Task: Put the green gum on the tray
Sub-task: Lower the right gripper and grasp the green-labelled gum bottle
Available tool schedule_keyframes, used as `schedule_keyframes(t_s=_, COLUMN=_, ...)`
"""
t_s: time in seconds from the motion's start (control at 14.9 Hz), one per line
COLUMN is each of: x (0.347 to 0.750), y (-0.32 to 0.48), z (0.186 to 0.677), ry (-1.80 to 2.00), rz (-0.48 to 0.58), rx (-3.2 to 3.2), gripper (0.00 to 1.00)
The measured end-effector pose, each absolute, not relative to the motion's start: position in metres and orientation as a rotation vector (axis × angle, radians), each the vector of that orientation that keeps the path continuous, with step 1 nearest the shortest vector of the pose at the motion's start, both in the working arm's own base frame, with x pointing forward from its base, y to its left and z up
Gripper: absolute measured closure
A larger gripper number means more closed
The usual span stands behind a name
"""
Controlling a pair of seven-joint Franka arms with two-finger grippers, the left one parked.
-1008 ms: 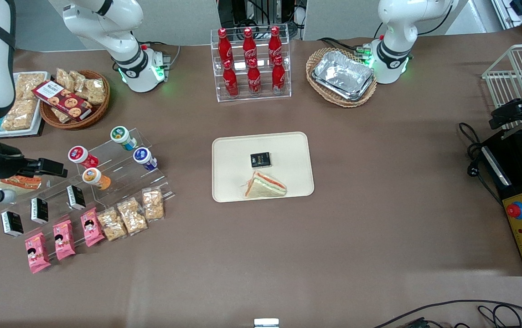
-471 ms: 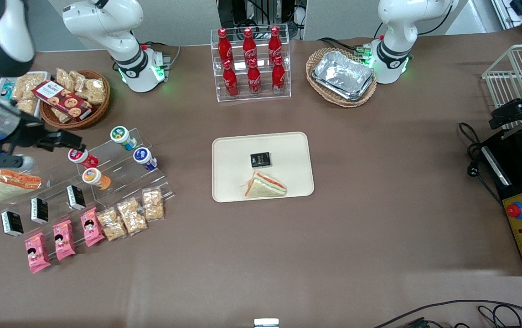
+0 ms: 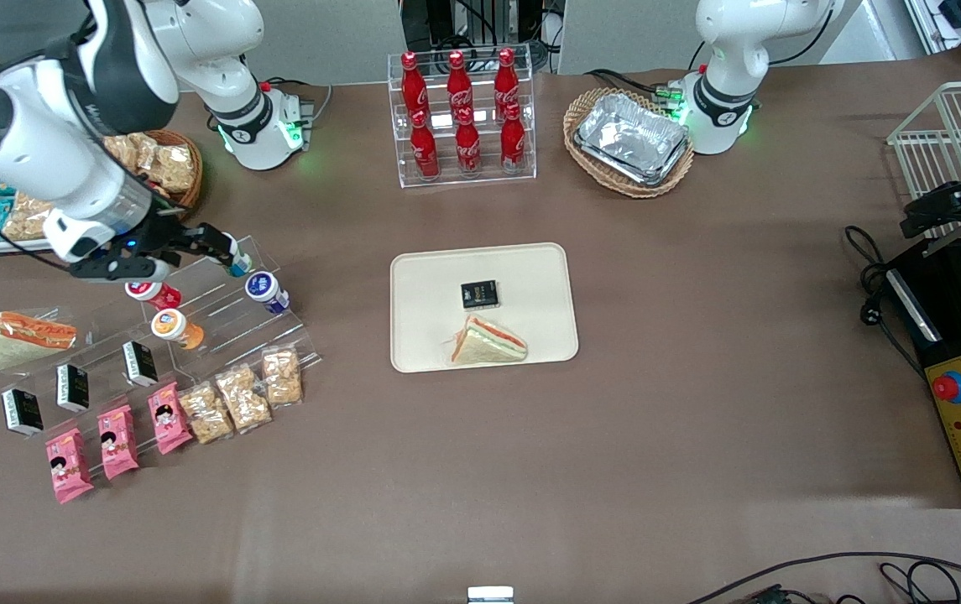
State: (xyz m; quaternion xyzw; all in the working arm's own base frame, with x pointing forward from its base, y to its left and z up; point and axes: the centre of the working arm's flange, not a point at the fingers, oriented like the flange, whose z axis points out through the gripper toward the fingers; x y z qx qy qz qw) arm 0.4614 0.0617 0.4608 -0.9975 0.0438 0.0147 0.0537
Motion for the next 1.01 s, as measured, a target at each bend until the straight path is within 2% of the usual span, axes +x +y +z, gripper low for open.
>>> schedule_keyframes(t_s=0.27, x=0.437, y=0.056, z=0.441, ry=0.087, rz=0.048, rx=-3.031, gripper=0.00)
schedule_keyframes(t_s=0.61, x=0.429, y=0.049, z=0.423, ry=0.020, rz=0.082, rx=-3.090, gripper=0.00)
schedule_keyframes(t_s=1.01, x=0.417, y=0.048, z=0.386, ry=0.021, rz=0.070, rx=-3.097, gripper=0.00)
